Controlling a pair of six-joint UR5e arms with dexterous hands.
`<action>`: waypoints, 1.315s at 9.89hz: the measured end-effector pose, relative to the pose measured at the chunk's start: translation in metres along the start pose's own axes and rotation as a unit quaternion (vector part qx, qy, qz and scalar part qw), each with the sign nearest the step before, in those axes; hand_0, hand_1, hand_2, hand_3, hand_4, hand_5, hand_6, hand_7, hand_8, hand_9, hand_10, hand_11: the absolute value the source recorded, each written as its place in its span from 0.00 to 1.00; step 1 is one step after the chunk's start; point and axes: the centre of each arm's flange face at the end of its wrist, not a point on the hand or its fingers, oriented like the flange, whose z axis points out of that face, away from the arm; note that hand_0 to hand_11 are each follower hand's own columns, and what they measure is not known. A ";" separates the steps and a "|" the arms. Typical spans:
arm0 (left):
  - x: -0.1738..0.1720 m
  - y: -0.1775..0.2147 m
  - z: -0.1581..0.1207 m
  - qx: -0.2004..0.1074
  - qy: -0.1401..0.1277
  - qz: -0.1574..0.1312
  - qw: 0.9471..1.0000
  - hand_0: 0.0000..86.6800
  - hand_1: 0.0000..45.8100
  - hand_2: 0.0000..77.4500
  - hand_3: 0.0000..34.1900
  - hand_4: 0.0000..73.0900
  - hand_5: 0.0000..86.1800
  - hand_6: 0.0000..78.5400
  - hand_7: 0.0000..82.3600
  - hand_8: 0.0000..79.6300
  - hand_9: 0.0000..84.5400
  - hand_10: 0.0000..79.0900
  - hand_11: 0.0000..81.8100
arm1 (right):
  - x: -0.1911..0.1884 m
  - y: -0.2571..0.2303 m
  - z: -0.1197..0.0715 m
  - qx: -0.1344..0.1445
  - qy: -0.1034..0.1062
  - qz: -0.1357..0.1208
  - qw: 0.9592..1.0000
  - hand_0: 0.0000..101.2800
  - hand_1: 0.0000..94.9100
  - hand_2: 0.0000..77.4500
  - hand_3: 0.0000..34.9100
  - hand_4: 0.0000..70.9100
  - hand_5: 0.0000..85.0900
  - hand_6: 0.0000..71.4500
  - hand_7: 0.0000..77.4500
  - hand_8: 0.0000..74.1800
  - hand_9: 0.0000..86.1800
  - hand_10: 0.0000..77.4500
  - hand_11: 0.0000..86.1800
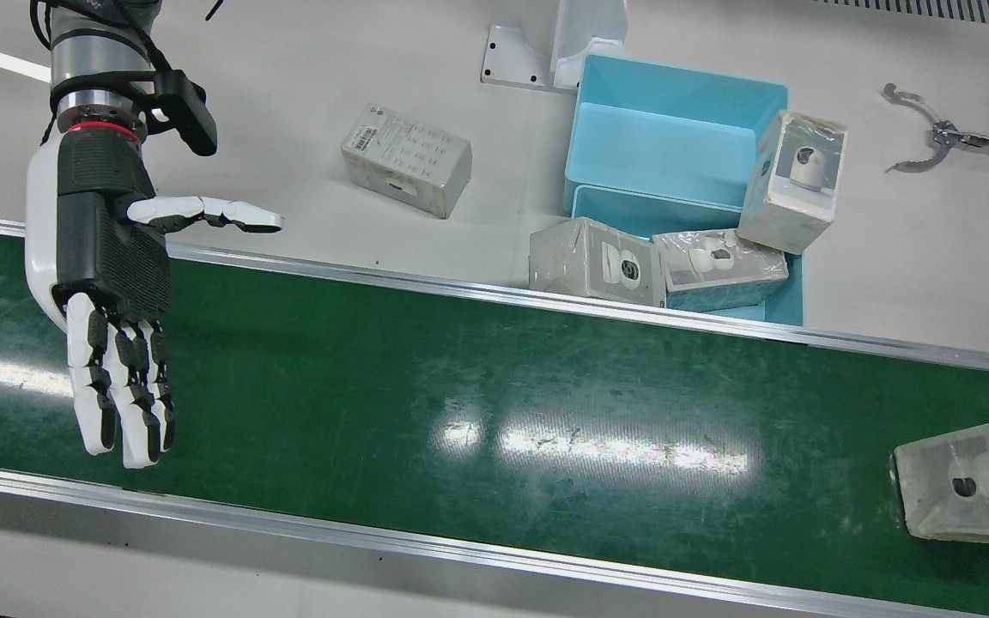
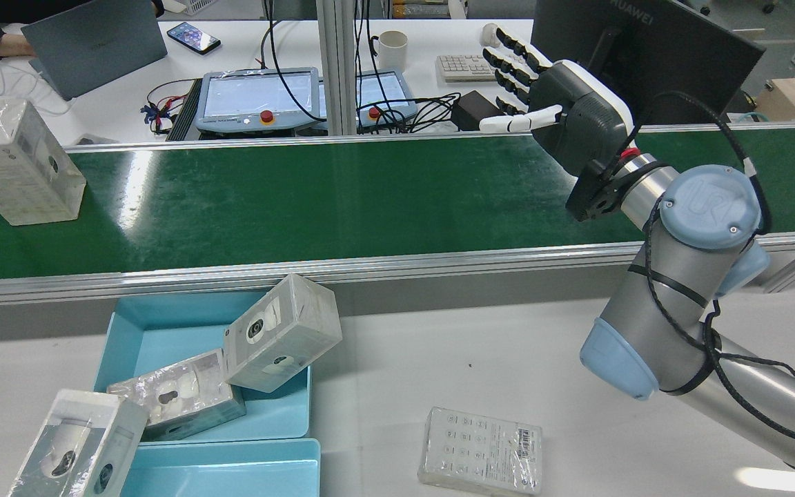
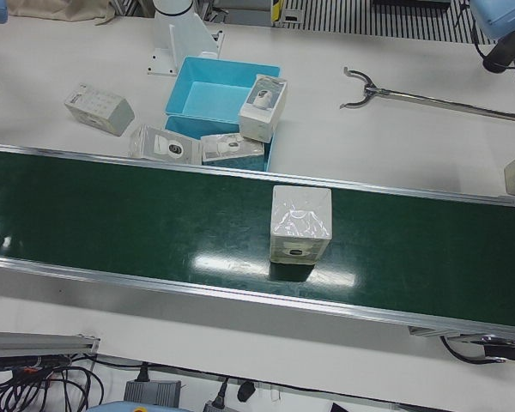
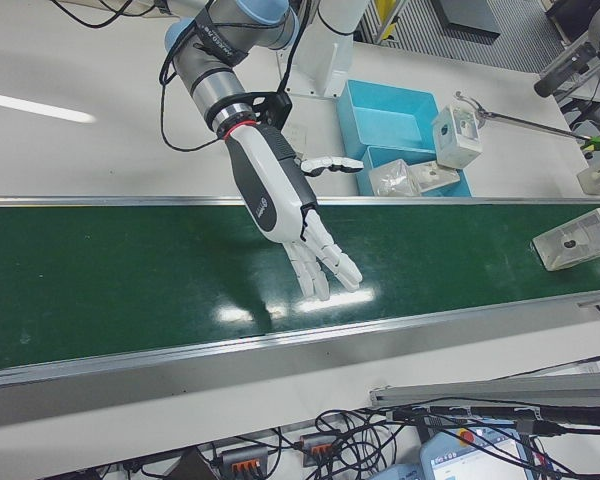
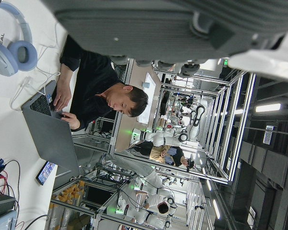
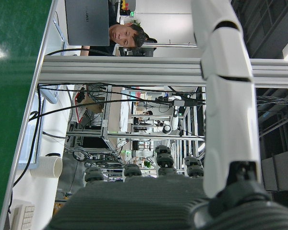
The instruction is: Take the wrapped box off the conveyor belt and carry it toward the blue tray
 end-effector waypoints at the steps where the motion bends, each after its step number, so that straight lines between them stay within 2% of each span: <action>1: 0.000 0.000 0.000 0.000 0.000 0.000 1.000 0.00 0.00 0.01 0.00 0.00 0.01 0.00 0.00 0.00 0.00 0.00 0.00 | 0.000 0.000 0.000 0.000 0.000 0.000 1.000 0.49 0.20 0.18 0.51 0.00 0.09 0.00 0.03 0.01 0.01 0.01 0.04; 2: 0.000 0.000 0.000 0.000 0.000 0.000 1.000 0.00 0.00 0.01 0.00 0.00 0.01 0.00 0.00 0.00 0.00 0.00 0.00 | 0.000 0.000 0.000 0.000 0.000 0.000 1.000 0.49 0.18 0.19 0.47 0.00 0.10 0.00 0.03 0.01 0.01 0.01 0.04; 7: 0.000 0.000 0.000 0.000 0.000 0.000 1.000 0.00 0.00 0.01 0.00 0.00 0.01 0.00 0.00 0.00 0.00 0.00 0.00 | -0.001 0.000 0.000 0.001 0.000 0.000 1.000 0.49 0.21 0.20 0.45 0.00 0.11 0.00 0.03 0.01 0.01 0.01 0.04; 8: 0.000 0.000 0.000 0.000 0.000 0.000 1.000 0.00 0.00 0.01 0.00 0.00 0.01 0.00 0.00 0.00 0.00 0.00 0.00 | 0.000 0.000 0.000 0.001 0.000 0.000 1.000 0.49 0.21 0.20 0.41 0.02 0.11 0.00 0.03 0.01 0.02 0.01 0.04; 13: 0.000 0.000 0.000 0.000 0.000 0.000 1.000 0.00 0.00 0.01 0.00 0.00 0.01 0.00 0.00 0.00 0.00 0.01 0.00 | -0.001 -0.001 0.000 0.001 0.000 0.000 1.000 0.49 0.21 0.20 0.41 0.02 0.11 0.00 0.03 0.00 0.02 0.01 0.04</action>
